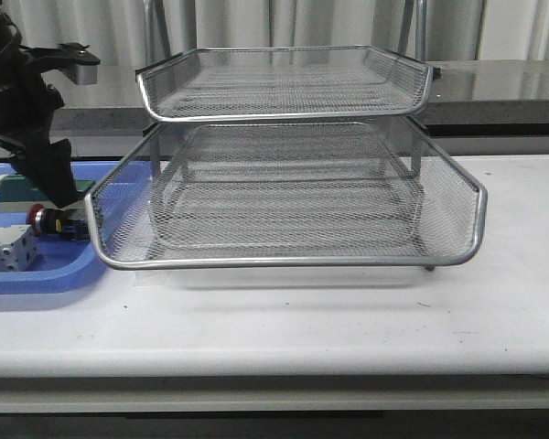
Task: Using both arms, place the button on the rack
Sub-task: 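Lower the left gripper onto the red button in the blue tray and grasp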
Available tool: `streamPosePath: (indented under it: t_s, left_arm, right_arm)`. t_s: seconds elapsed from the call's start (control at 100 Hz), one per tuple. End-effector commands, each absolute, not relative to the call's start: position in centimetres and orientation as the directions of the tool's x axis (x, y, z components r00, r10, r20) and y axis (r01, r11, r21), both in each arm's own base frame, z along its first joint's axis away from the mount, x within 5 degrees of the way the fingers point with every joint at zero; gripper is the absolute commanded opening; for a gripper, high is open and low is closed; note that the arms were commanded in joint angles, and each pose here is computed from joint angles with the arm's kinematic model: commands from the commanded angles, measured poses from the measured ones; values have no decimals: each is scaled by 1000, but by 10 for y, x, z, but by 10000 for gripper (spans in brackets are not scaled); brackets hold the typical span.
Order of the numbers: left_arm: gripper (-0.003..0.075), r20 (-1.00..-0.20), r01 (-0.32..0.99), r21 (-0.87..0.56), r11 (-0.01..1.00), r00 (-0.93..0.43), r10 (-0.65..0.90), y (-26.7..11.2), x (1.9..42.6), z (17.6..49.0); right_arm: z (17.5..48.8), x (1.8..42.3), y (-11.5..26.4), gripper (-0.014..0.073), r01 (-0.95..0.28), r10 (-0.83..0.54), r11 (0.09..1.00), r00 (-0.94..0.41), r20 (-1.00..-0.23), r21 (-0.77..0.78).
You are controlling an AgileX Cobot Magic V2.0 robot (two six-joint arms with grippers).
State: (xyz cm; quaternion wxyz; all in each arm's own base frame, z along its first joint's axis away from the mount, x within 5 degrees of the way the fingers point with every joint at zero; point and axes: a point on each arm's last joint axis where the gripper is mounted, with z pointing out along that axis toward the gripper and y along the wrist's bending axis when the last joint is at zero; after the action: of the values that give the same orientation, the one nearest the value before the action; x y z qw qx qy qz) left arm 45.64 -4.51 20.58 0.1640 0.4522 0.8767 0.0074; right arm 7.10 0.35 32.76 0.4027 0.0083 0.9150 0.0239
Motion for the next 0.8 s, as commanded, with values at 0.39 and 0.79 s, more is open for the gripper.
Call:
streamPosePath:
  t_s: [0.39, 0.79]
  left_arm:
    - [586, -361, 801, 207, 561, -471, 805, -58, 468, 205]
    - [586, -340, 822, 190, 536, -458, 822, -61, 472, 184]
  right_arm:
    - [341, 74, 3, -70, -7, 26, 999, -609, -793, 39]
    - [341, 74, 3, -70, -7, 26, 999, -609, -793, 39]
